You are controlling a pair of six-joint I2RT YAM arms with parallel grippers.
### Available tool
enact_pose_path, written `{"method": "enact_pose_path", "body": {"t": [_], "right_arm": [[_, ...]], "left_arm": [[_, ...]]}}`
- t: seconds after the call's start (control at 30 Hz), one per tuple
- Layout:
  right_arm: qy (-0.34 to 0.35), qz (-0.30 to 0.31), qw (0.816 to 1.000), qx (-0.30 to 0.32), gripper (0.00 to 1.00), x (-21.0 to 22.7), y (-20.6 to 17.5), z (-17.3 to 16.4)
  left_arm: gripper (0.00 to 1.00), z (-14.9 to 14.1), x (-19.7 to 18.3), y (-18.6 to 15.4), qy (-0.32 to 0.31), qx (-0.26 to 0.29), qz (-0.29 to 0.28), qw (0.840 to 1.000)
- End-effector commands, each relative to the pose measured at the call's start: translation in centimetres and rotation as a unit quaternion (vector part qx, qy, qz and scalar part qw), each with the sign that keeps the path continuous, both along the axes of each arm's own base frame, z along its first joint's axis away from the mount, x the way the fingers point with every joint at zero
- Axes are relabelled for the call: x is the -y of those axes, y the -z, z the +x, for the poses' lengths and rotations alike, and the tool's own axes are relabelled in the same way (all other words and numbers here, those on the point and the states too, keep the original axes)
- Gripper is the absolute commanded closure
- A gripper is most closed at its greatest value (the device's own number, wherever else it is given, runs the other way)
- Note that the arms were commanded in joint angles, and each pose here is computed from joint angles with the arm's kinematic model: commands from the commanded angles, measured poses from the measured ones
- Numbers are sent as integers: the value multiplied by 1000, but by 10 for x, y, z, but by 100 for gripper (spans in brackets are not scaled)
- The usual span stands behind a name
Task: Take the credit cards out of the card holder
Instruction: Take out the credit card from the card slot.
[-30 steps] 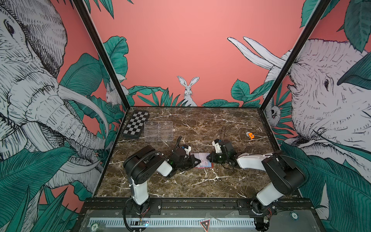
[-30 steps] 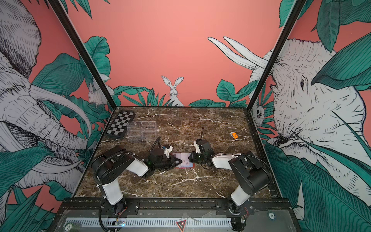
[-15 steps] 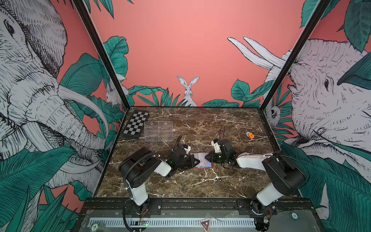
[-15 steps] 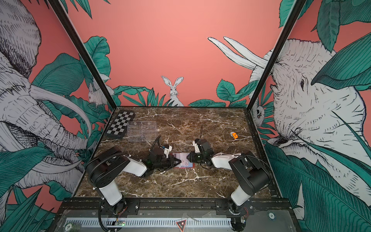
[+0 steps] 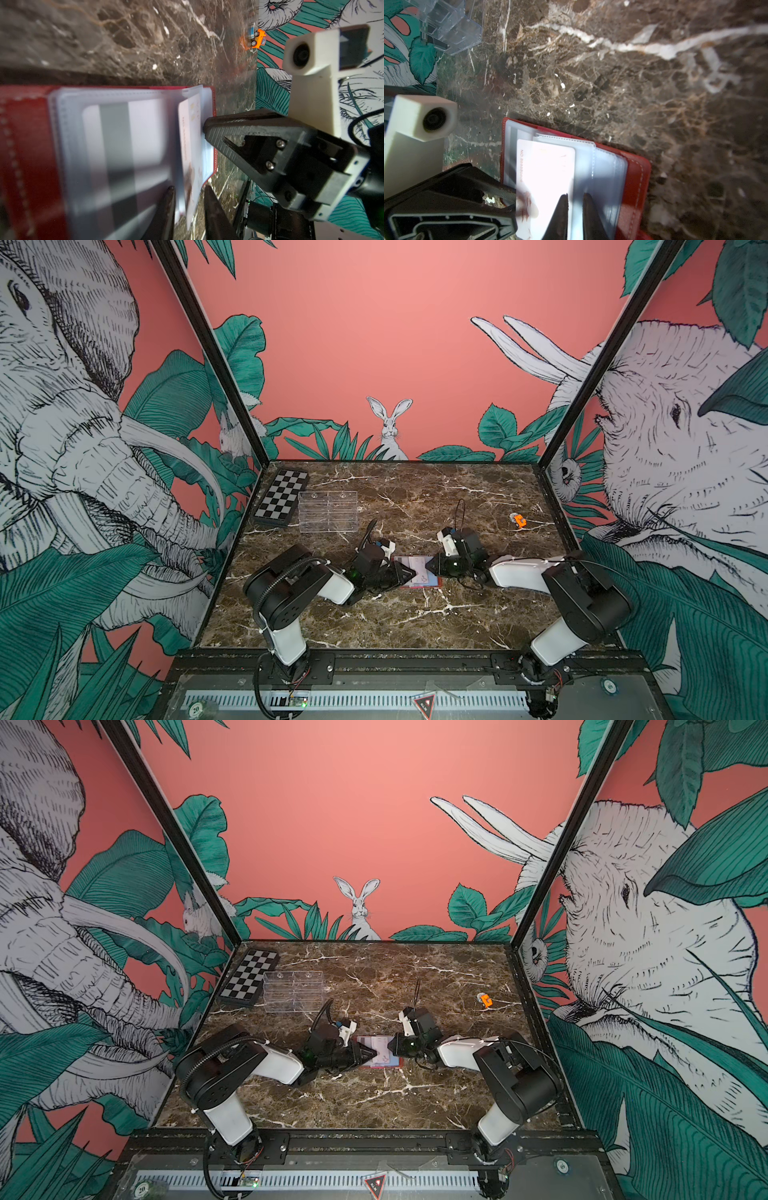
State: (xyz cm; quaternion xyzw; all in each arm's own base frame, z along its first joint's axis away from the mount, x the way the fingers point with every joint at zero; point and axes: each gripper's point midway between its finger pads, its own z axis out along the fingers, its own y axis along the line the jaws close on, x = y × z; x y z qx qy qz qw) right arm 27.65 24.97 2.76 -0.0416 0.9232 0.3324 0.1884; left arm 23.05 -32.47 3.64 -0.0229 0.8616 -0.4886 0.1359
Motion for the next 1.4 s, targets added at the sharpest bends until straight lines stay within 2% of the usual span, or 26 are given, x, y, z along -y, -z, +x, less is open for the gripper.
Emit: {"method": "enact_pose_path", "body": {"t": [0.0, 0.1, 0.27, 0.33, 0.6, 0.77, 0.87, 0.9, 1.0, 1.07, 1.17, 1.27, 1.37], "right_arm": [[3, -38, 998, -40, 86, 13, 24, -13], [2, -41, 998, -40, 86, 14, 25, -14], [1, -38, 998, -42, 87, 13, 26, -14], [0, -37, 999, -40, 87, 12, 24, -13], [22, -15, 999, -40, 87, 10, 18, -10], [19, 12, 999, -43, 82, 1, 5, -9], [22, 37, 999, -14, 80, -2, -17, -3], [16, 44, 999, -11, 77, -5, -22, -2], [5, 57, 998, 12, 61, -8, -47, 0], [7, 58, 998, 36, 39, -3, -70, 6], [42, 77, 994, 63, 17, 21, -104, 22], [51, 110, 989, 89, 10, 44, -145, 39], [43, 142, 984, 102, 10, 60, -182, 56]], "left_arm": [[74, 0, -5, 11, -4, -16, 15, 1000], [80, 4, 0, 10, -8, -18, -5, 1000], [91, 5, -1, 11, -7, -16, 1, 1000], [100, 6, -1, 9, -1, -10, 6, 1000], [100, 21, -46, -23, -31, 6, 34, 999], [100, 25, -49, -61, -28, 41, 18, 999], [100, 26, -47, -76, -22, 51, 13, 998], [100, 28, -48, -81, -29, 55, 11, 998], [100, 33, -46, -101, -37, 72, -10, 997], [100, 36, -42, -121, -35, 89, -28, 995], [100, 43, -34, -152, -34, 114, -60, 991], [100, 53, -23, -183, -32, 126, -94, 987], [100, 64, -11, -211, -32, 135, -140, 980]]}}
